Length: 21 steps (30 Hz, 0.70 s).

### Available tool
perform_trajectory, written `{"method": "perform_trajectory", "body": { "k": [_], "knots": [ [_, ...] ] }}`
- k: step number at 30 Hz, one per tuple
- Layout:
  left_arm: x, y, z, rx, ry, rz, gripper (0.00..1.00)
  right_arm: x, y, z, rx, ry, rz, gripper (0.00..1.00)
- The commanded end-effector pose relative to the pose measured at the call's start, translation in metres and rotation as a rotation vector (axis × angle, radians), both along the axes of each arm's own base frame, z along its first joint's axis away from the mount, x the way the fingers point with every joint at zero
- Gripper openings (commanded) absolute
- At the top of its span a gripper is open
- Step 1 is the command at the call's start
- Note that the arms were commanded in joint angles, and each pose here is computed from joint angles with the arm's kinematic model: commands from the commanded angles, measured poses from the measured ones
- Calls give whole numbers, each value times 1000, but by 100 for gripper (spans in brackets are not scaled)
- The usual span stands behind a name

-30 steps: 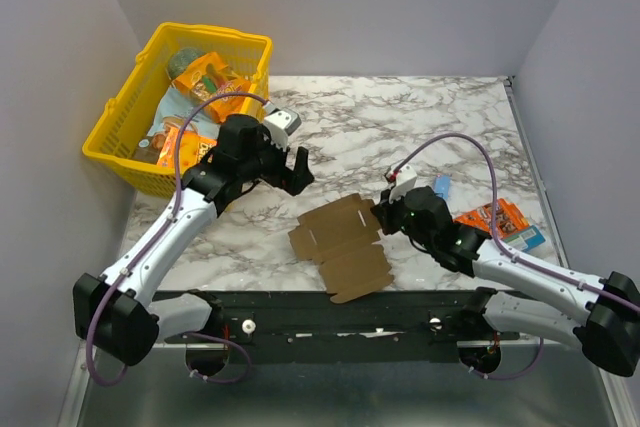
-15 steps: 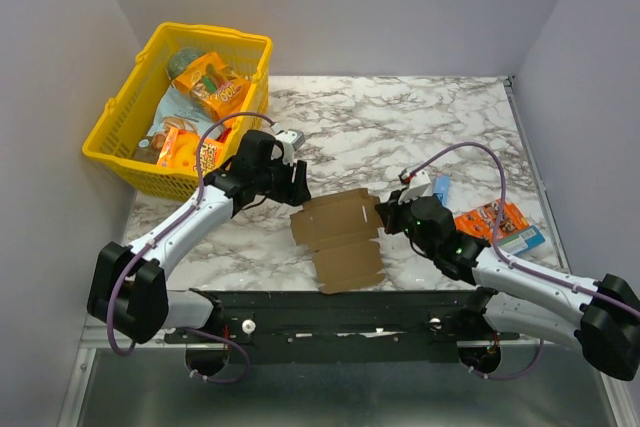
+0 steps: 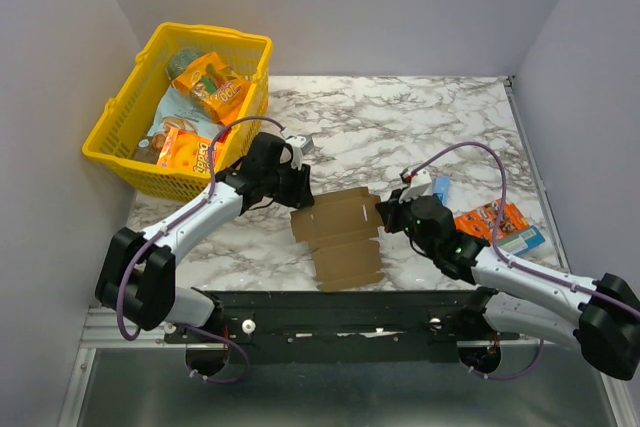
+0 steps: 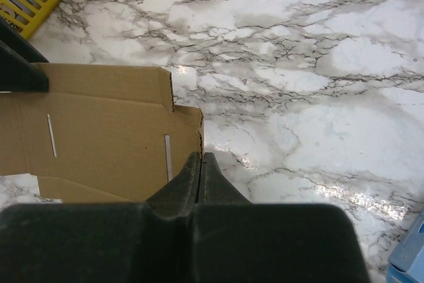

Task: Fold the paper box

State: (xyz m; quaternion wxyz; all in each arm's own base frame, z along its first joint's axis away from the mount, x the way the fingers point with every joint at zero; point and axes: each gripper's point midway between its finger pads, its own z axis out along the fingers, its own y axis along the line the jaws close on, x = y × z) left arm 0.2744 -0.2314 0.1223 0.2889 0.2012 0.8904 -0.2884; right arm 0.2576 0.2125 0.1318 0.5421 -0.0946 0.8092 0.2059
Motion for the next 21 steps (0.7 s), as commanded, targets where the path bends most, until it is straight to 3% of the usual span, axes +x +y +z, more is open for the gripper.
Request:
{"method": "perform_trajectory", "body": {
  "k": [1, 7, 13, 20, 21],
  "knots": [
    [-4, -4, 2, -9, 3, -18, 40, 7, -5, 1, 19, -11, -50, 1],
    [-4, 0, 2, 9, -7, 3, 43, 9, -5, -3, 15, 3, -55, 1],
    [-4, 0, 6, 1, -7, 6, 36, 9, -5, -6, 10, 10, -56, 1],
    [-8, -3, 4, -9, -9, -25, 0, 9, -4, -6, 3, 15, -46, 1],
    [-9, -3, 6, -11, -10, -34, 0, 8, -5, -8, -13, 20, -43, 1]
  ]
}}
